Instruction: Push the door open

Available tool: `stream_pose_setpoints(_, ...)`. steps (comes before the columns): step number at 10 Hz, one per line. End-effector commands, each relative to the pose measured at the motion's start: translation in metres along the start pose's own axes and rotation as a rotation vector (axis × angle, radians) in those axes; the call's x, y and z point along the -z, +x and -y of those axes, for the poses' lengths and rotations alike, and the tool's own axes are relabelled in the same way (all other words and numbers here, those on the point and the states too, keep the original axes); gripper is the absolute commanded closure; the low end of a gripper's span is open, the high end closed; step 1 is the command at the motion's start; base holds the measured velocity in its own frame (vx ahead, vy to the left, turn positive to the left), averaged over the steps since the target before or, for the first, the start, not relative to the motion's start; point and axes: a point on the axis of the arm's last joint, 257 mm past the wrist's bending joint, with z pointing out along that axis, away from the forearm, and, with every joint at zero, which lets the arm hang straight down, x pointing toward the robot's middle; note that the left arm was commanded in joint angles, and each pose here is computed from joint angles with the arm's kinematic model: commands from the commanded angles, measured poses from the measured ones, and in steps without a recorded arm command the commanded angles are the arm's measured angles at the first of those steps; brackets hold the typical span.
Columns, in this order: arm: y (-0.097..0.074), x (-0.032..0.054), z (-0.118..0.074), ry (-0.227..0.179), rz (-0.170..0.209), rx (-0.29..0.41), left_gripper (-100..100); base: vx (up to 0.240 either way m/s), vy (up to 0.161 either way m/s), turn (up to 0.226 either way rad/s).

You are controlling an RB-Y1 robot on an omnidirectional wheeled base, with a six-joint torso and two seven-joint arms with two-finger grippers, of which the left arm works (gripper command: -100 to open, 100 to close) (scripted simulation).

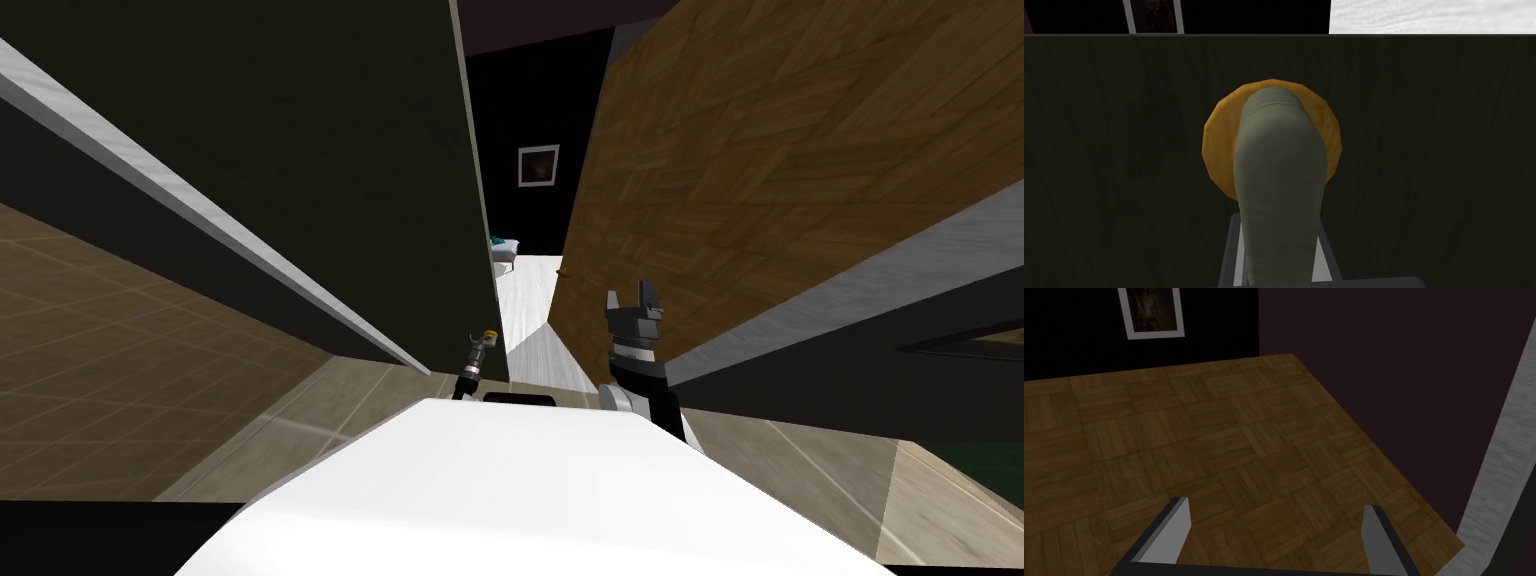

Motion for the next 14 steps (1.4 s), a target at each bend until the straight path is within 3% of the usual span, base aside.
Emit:
stream_pose_setpoints(1,0.0,0.0015,-0.002,-0.004,0.0,0.001,100,-0.014,0.005,-0.016)
stream_pose_setpoints(4,0.0,0.0015,-0.002,-0.004,0.0,0.001,100,0.0,0.0,0.0)
stream_pose_setpoints(9,-0.021,-0.0016,0.0,-0.001,0.037,-0.021,100,0.145,-0.04,0.038)
stream_pose_setpoints(14,-0.05,-0.0027,0.001,-0.001,0.096,-0.043,100,0.182,-0.06,0.075)
